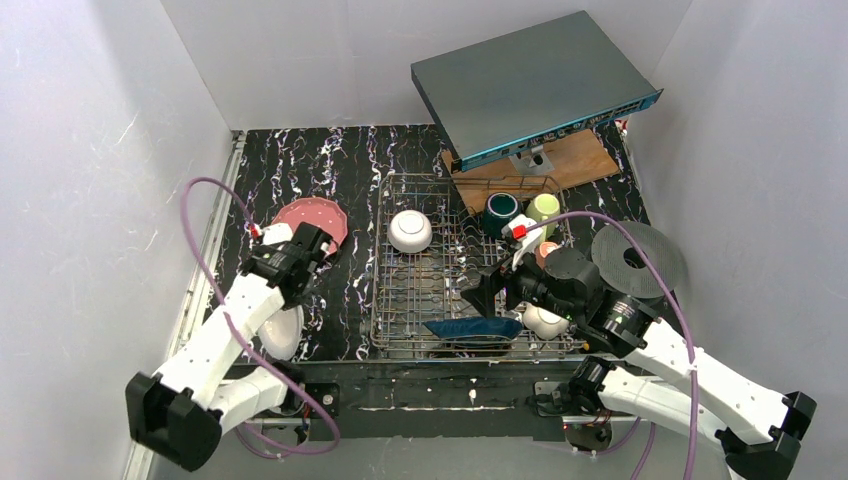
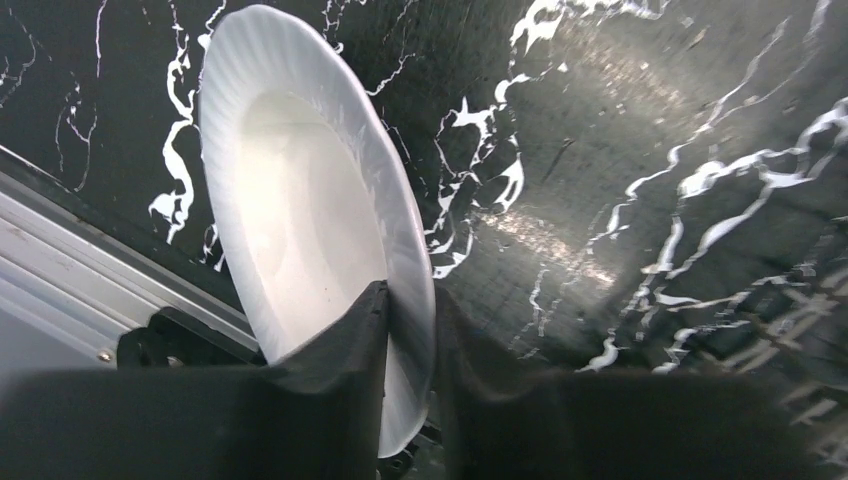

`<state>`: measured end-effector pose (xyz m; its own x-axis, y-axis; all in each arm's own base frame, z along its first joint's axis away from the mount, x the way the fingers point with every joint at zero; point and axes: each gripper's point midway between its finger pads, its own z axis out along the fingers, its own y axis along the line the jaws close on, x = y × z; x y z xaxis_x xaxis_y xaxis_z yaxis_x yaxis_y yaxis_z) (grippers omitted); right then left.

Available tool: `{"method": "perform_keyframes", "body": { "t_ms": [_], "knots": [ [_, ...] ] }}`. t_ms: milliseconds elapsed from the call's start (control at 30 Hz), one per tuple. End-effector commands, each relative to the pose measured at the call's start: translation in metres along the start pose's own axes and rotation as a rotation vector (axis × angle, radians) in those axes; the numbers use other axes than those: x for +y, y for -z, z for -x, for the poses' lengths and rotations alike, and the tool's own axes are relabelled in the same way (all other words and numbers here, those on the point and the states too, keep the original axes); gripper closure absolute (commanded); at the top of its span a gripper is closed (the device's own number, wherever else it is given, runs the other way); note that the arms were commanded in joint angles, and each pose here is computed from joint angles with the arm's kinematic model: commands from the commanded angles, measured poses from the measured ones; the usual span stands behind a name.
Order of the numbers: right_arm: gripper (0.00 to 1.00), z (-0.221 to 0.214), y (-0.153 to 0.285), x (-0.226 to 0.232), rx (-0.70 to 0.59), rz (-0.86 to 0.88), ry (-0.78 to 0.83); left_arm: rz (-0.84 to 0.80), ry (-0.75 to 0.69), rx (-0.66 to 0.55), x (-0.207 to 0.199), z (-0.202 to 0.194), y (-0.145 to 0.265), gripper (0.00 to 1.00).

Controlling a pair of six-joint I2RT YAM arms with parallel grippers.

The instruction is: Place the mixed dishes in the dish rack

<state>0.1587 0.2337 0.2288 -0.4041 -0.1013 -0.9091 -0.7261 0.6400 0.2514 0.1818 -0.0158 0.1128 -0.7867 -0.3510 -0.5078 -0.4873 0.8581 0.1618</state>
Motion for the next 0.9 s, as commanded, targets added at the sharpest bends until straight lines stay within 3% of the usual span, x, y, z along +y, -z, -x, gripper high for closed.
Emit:
{"method": "perform_keyframes", "body": {
  "t_ms": [0, 467, 700, 867],
  "knots": [
    [0.02, 0.022, -0.001, 0.011, -0.065, 0.045, -0.017, -0.071, 0.088, -0.081, 0.009, 0.018, 0.029, 1.00],
    [0.02, 0.019, -0.014, 0.014, -0.003, 0.046, -0.051, -0.235, 0.252, -0.198, 0.022, 0.052, 0.095, 1.00],
    [0.02, 0.033, -0.040, 0.040, 0.035, 0.046, -0.076, -0.416, 0.413, -0.230, 0.018, 0.079, 0.154, 1.00],
    [0.00, 0.055, -0.067, 0.080, 0.033, 0.040, 0.009, -0.561, 0.550, -0.180, 0.003, 0.087, 0.185, 1.00]
  ]
}}
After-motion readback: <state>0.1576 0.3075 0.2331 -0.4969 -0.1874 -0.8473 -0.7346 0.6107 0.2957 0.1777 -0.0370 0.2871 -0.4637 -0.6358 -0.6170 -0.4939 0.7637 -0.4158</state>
